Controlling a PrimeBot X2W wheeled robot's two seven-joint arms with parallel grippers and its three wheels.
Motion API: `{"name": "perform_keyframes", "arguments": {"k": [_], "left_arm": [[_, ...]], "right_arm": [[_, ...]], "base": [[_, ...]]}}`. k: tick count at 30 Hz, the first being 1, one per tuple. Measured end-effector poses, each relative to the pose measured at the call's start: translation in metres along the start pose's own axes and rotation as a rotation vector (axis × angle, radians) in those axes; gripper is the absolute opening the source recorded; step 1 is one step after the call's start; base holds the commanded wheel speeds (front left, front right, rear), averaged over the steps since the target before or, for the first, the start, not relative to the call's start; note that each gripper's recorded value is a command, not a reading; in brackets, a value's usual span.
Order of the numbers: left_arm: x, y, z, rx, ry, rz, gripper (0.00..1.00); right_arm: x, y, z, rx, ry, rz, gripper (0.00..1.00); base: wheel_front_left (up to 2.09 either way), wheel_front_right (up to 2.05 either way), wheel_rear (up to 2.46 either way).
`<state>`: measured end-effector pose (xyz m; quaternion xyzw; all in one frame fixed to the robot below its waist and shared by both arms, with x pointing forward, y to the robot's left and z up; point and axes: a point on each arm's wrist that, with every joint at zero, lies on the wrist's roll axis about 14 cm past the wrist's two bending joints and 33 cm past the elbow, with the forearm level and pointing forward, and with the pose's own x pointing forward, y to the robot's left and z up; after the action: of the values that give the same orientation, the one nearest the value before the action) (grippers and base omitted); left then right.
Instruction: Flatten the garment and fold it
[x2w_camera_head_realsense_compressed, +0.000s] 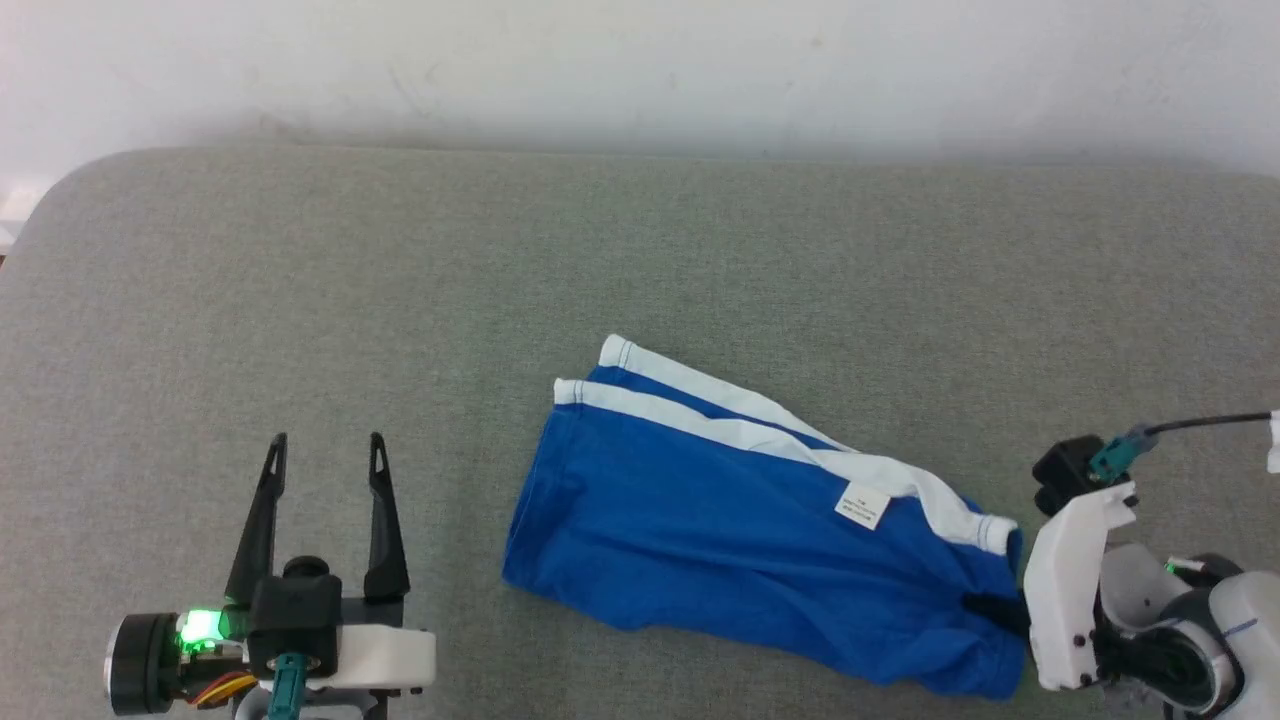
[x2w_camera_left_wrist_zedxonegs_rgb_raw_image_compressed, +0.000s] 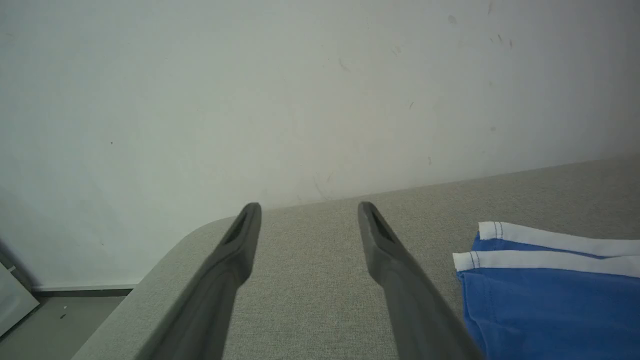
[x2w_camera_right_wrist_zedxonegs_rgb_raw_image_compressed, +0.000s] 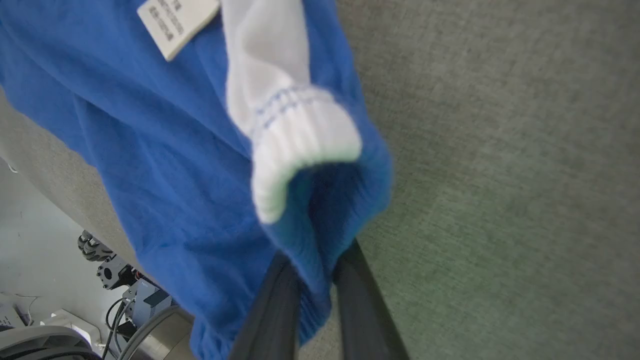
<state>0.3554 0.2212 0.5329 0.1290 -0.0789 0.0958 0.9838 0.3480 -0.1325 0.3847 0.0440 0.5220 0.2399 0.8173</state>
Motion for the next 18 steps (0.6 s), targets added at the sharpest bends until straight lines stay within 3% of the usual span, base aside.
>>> {"name": "perform_keyframes", "arguments": {"k": [7,14,18], "left_arm": [[0.0,-0.002,0.005,0.007,-0.02,-0.005,1.0],[-0.003,-0.004,0.01,0.01,-0.036,-0.013,1.0],[-0.007,-0.005,0.01,0.009,-0.032,-0.016,1.0]], "right_arm": [[-0.038,-0.032,0.036,-0.073,-0.095,-0.104,0.0],[-0.077,-0.073,0.044,-0.095,-0.101,-0.237,0.0],[-0.083,-0.061,0.046,-0.125,-0.1,-0.205,0.0]], "base": [[0.0,0.0,0.0],[0.0,0.0,0.0],[0.0,0.0,0.0]]}}
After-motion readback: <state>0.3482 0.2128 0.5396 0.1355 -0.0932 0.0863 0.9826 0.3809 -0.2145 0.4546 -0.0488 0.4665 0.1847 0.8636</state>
